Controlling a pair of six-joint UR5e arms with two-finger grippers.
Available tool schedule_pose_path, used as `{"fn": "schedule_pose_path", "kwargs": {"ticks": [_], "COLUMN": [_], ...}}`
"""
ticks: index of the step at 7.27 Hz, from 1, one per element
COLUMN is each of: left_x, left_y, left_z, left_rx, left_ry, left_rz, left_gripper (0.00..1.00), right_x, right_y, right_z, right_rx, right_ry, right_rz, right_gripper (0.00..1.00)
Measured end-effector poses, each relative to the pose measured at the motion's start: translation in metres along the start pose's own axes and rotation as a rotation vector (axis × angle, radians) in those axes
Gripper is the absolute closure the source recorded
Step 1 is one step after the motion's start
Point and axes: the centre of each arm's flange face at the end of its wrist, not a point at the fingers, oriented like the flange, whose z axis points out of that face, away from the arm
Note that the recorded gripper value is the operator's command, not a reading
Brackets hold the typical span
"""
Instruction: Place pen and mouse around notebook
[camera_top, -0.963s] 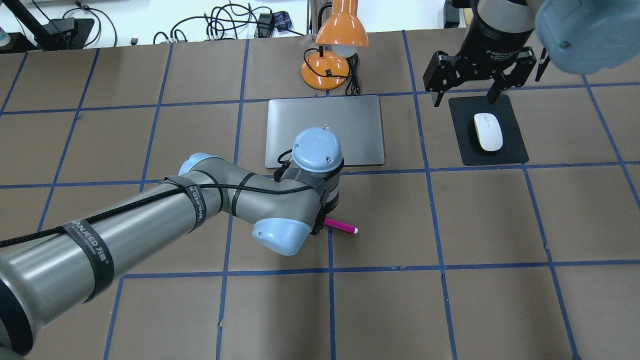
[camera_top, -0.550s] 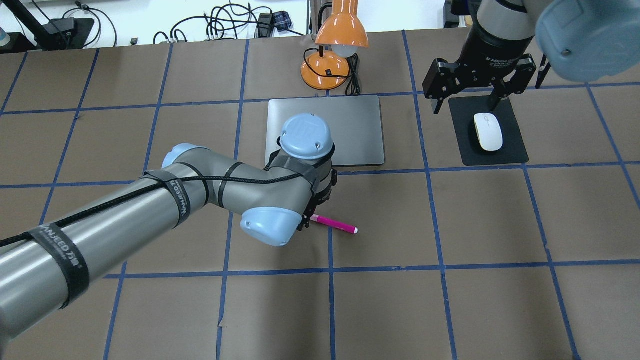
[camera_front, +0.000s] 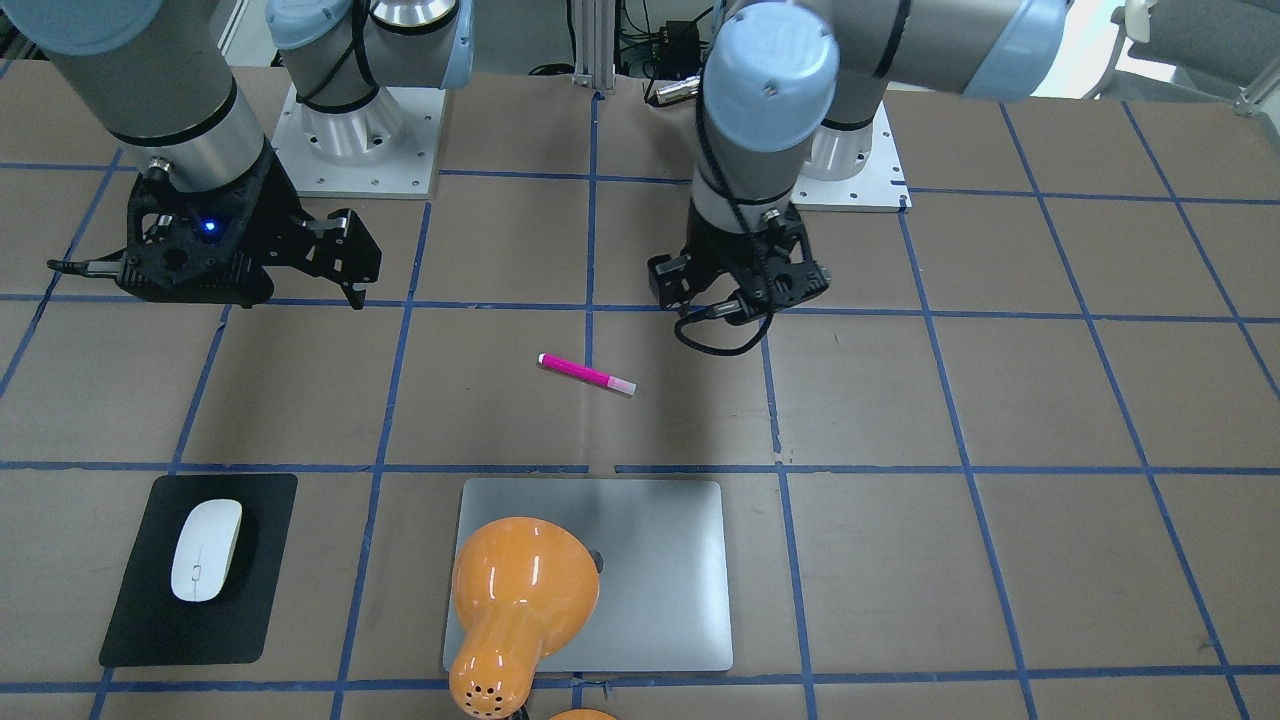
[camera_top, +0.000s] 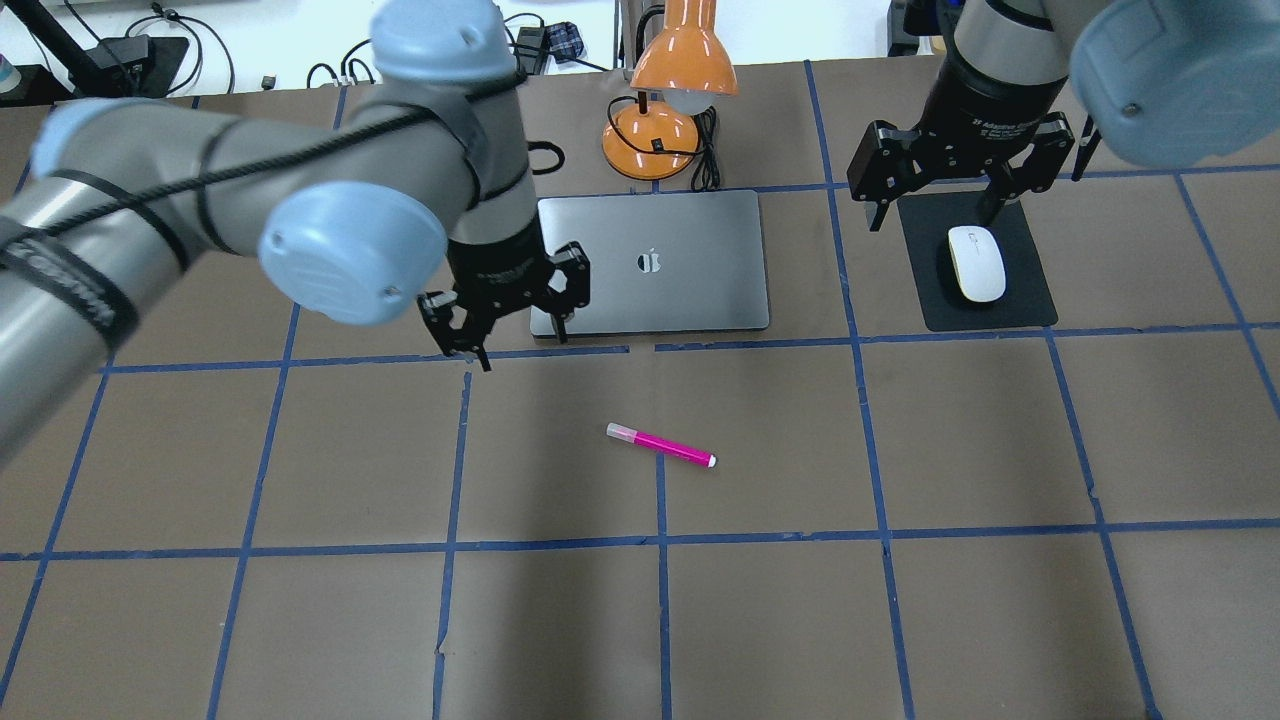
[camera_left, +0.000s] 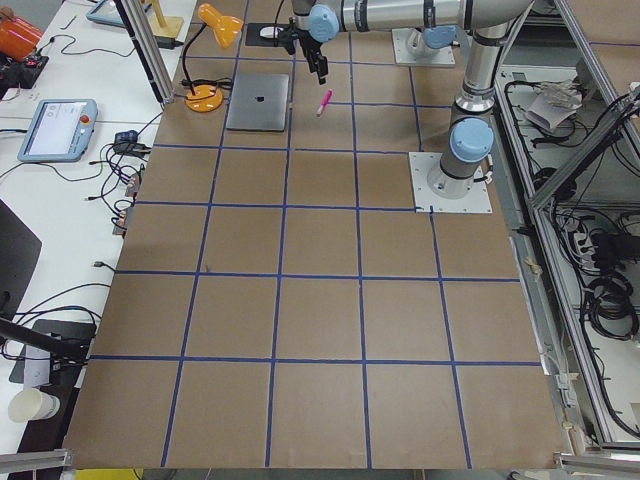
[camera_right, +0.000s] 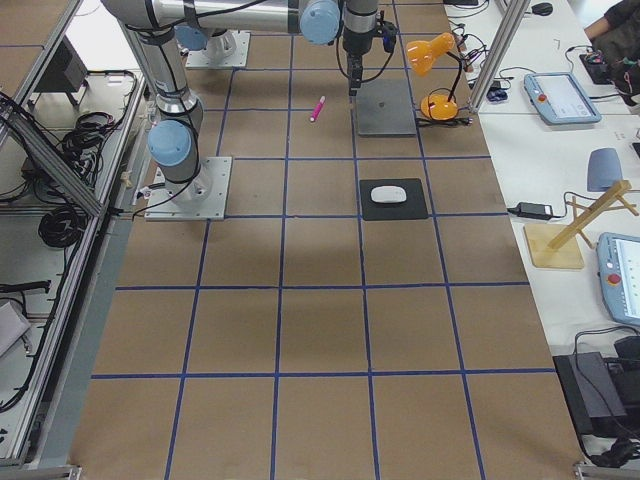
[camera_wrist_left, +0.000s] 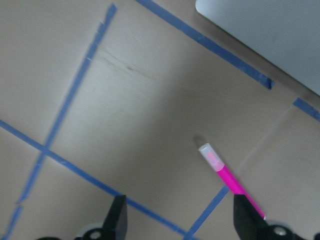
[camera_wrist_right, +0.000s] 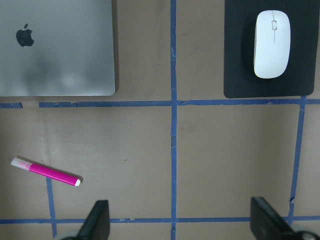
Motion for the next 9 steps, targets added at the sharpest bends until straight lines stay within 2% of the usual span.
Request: {"fn": "schedule_pose_path", "kwargs": {"ticks": [1, 3, 5, 7, 9], "left_x": [-0.033, -0.088, -0.106, -0.108, -0.108], "left_y": [-0.008, -0.018, -0.019, -0.025, -0.025], "left_z": [-0.034, -0.072, -0.082, -0.09, -0.092], "left_rx": [0.038, 0.104, 0.141, 0.205, 0.222], "left_ry": [0.021, 0.043, 0.053, 0.066, 0.075], "left_rz": [0.123, 0.256, 0.273, 0.269, 0.256], "left_gripper": [0.18, 0.0, 0.0, 0.0, 0.0], "right_x": [0.0, 0.0, 0.0, 0.001, 0.003], "right_y": [0.0, 0.002, 0.002, 0.001, -0.001], "right_z": [0.0, -0.002, -0.003, -0.001, 0.004], "right_rx": [0.001, 0.002, 0.003, 0.0, -0.011], "right_ry": [-0.001, -0.002, 0.002, 0.001, 0.001], "right_rz": [0.012, 0.02, 0.02, 0.02, 0.018], "right_gripper": [0.0, 0.0, 0.0, 0.0, 0.0]}}
